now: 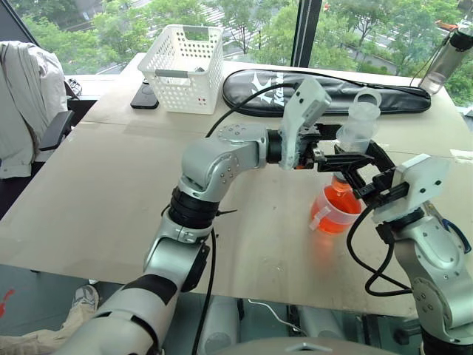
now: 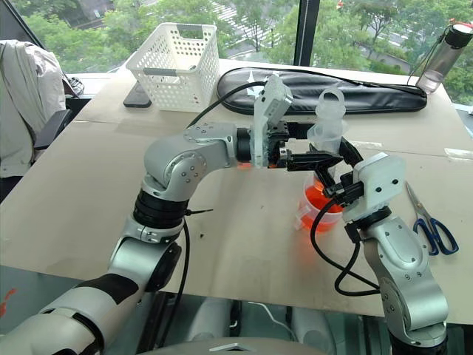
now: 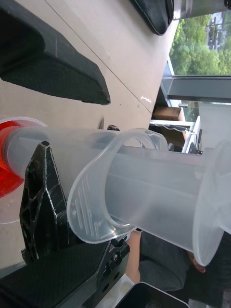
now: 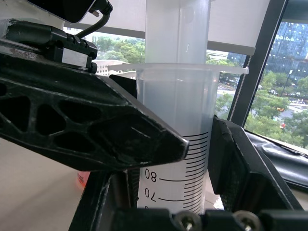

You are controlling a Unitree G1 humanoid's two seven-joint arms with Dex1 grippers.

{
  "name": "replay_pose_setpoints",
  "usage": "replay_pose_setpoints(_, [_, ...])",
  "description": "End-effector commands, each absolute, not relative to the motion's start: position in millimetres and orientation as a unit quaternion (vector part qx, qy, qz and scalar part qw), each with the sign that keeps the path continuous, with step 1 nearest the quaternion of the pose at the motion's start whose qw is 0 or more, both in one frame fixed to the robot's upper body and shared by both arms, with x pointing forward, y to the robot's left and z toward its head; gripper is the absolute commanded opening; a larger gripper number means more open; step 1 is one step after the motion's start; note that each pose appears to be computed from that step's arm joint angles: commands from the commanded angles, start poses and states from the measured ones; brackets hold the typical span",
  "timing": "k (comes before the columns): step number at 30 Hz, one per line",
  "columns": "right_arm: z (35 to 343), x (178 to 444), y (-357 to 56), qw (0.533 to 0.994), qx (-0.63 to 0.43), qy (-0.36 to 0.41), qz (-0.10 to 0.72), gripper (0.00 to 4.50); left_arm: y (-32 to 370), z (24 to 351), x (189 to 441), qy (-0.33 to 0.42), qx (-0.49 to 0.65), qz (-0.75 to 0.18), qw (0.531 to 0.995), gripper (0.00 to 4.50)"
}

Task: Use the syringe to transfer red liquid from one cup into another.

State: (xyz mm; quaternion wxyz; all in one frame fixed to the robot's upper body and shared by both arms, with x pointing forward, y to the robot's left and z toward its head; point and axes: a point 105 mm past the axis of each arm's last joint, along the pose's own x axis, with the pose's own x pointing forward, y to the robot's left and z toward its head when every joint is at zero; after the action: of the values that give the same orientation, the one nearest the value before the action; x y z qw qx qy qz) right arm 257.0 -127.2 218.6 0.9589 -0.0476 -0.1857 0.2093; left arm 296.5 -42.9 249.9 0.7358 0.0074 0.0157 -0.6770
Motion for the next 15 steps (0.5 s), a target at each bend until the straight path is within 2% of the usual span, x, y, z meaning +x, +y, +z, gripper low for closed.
replay_pose_setpoints(1, [236.7, 246.8, -123.0, 0.949, -0.054, -0.225, 0.214, 1.51, -47.1, 259.8, 294.4, -0.007, 0.002, -0.678, 0.735, 3.09])
replay_pose_setpoints(5, [237.2, 246.1, -124.1, 0.950, -0.056, -0.225, 0.212, 1.51, -47.4, 258.0, 293.5, -0.004, 0.000, -0.679, 0.735, 1.75])
replay_pose_setpoints(14, [238.0, 246.7, -125.1, 0.950, -0.057, -0.225, 0.210, 1.51, -46.4, 259.5, 294.4, -0.011, 0.002, -0.678, 0.735, 1.68])
replay_pose_setpoints(15, [238.1, 246.8, -125.3, 0.950, -0.056, -0.225, 0.210, 1.51, -45.4, 260.6, 289.2, -0.010, -0.004, -0.691, 0.723, 1.68])
